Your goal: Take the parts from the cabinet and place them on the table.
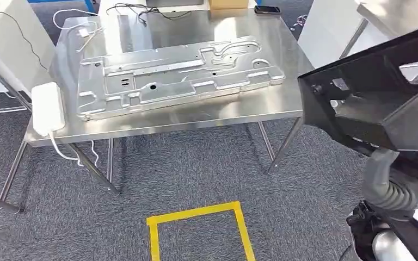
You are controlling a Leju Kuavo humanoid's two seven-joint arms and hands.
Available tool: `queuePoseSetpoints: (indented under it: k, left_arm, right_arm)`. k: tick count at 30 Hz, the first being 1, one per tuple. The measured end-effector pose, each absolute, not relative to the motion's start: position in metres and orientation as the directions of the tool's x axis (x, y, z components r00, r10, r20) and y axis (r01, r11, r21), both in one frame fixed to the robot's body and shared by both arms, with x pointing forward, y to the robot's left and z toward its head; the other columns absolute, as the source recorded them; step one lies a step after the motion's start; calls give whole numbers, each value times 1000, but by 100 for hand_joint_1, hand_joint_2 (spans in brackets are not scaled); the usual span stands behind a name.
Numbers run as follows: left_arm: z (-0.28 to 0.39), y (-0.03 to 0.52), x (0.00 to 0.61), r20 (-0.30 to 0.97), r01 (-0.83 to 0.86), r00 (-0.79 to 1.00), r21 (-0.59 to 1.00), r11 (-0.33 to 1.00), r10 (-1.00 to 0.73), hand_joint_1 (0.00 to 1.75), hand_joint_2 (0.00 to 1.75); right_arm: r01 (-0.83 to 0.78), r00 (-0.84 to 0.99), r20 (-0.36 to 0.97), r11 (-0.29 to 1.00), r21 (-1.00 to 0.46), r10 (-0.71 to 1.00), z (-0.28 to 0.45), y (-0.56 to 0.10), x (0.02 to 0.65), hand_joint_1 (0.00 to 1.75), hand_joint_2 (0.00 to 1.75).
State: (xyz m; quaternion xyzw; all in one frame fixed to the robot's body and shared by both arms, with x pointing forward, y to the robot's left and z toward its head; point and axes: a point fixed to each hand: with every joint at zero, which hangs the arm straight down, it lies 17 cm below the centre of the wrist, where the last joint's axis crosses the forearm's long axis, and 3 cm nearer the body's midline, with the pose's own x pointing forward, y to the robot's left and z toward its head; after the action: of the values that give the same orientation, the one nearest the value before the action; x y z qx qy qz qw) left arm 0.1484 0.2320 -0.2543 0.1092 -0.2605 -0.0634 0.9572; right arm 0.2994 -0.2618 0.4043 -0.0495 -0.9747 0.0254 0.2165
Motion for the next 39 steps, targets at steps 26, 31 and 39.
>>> queuePoseSetpoints:
  k: [26,31,39]
  left_arm:
    - [-254,232,148,488,64,855,242,968,-179,0,175]
    - [-254,232,148,489,65,854,242,968,-179,0,175]
    - [-254,232,148,488,65,854,241,968,-179,0,175]
  right_arm:
    - [87,-898,427,994,-69,108,402,-263,299,175,175]
    - [92,-896,431,993,-69,113,400,-264,298,175,175]
    - [93,-895,432,993,-67,113,399,-265,298,175,175]
